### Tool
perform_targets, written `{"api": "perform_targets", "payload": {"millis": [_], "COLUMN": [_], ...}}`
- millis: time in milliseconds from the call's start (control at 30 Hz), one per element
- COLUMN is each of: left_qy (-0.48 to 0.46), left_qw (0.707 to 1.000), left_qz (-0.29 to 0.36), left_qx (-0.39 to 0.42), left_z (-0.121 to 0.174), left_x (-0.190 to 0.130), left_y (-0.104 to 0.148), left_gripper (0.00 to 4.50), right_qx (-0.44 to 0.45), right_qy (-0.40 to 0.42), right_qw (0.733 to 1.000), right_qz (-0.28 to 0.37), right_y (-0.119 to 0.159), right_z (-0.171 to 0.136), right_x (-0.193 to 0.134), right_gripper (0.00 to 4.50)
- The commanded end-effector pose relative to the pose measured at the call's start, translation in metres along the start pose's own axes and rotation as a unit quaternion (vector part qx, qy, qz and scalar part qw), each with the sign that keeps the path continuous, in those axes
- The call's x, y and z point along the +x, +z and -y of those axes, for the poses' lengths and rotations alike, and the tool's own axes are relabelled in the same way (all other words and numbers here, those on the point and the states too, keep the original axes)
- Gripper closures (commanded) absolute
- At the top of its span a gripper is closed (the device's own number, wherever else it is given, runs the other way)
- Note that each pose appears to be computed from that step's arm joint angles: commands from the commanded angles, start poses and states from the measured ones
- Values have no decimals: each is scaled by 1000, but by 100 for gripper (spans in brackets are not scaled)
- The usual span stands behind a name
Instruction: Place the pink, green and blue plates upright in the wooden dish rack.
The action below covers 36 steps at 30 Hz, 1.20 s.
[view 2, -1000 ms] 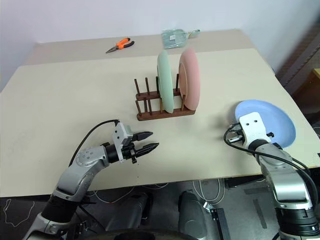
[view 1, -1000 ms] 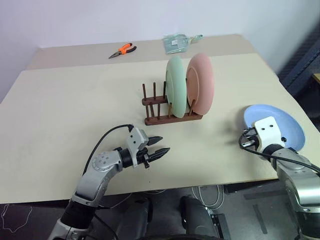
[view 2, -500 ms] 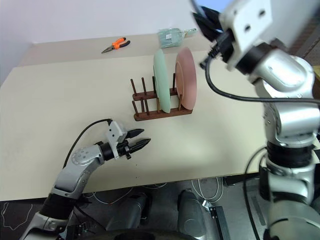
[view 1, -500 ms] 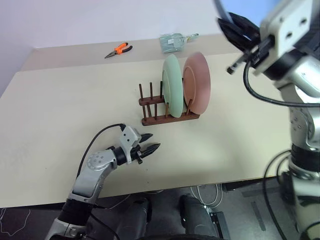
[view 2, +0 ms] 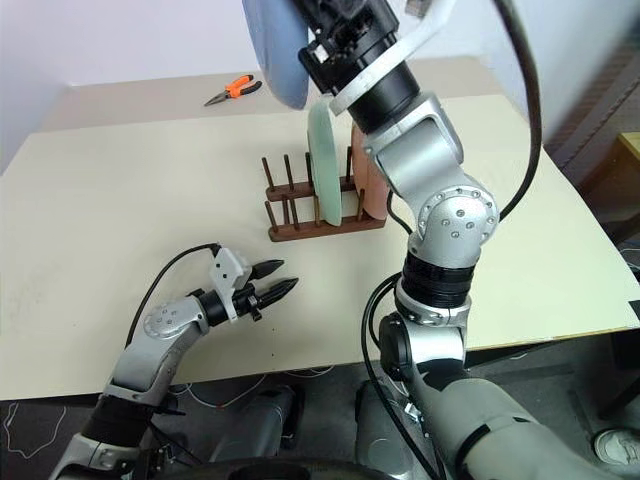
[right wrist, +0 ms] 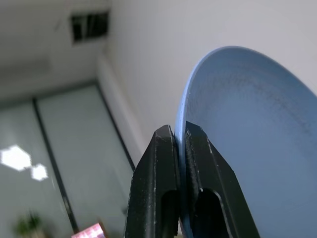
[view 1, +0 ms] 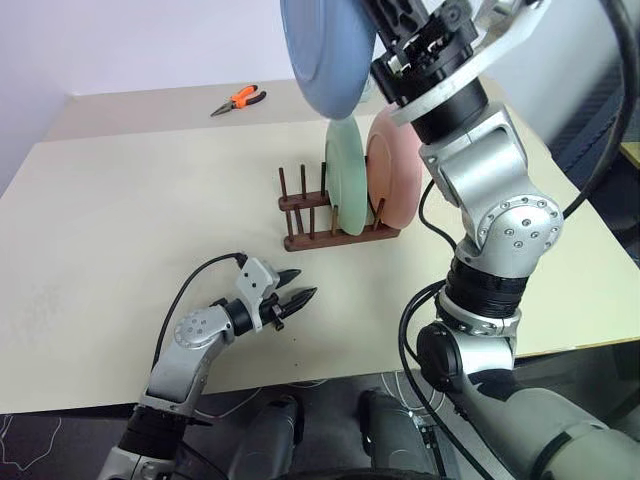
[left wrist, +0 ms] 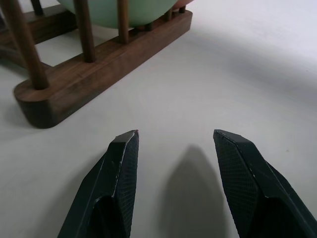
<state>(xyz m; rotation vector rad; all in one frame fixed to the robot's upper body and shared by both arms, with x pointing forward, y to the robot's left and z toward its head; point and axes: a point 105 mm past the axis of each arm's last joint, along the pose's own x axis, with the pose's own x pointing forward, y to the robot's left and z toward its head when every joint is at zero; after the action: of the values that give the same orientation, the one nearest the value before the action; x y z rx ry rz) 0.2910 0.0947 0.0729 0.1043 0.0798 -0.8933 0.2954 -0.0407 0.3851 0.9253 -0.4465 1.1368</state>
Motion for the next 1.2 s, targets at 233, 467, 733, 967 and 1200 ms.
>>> {"api": "perform_targets", "payload": {"millis": [233, 467, 733, 967, 1200], "left_qy": [9, 54, 65, 61, 62], "left_qw": [1000, 998, 998, 998, 998], "left_qz": [6, -4, -6, -3, -3], "left_qx": [5, 10, 10, 10, 11], "left_z": [-3, -22, -23, -20, -20], "left_x": [-7, -31, -43, -44, -43], "left_y": [6, 3, 4, 7, 8], "left_gripper": [206, 206, 206, 206, 206], "right_qx": [79, 80, 64, 44, -3], "right_qy": [-104, -138, -183, -214, -203], "right_qw": [987, 979, 973, 968, 970], "right_qz": [-93, -125, -129, -125, -131], "right_y": [-63, -81, -85, -84, -80], "right_z": [26, 34, 55, 71, 70], "right_x": [-14, -20, -22, -18, -11], "right_gripper": [445, 445, 445, 445, 157]}}
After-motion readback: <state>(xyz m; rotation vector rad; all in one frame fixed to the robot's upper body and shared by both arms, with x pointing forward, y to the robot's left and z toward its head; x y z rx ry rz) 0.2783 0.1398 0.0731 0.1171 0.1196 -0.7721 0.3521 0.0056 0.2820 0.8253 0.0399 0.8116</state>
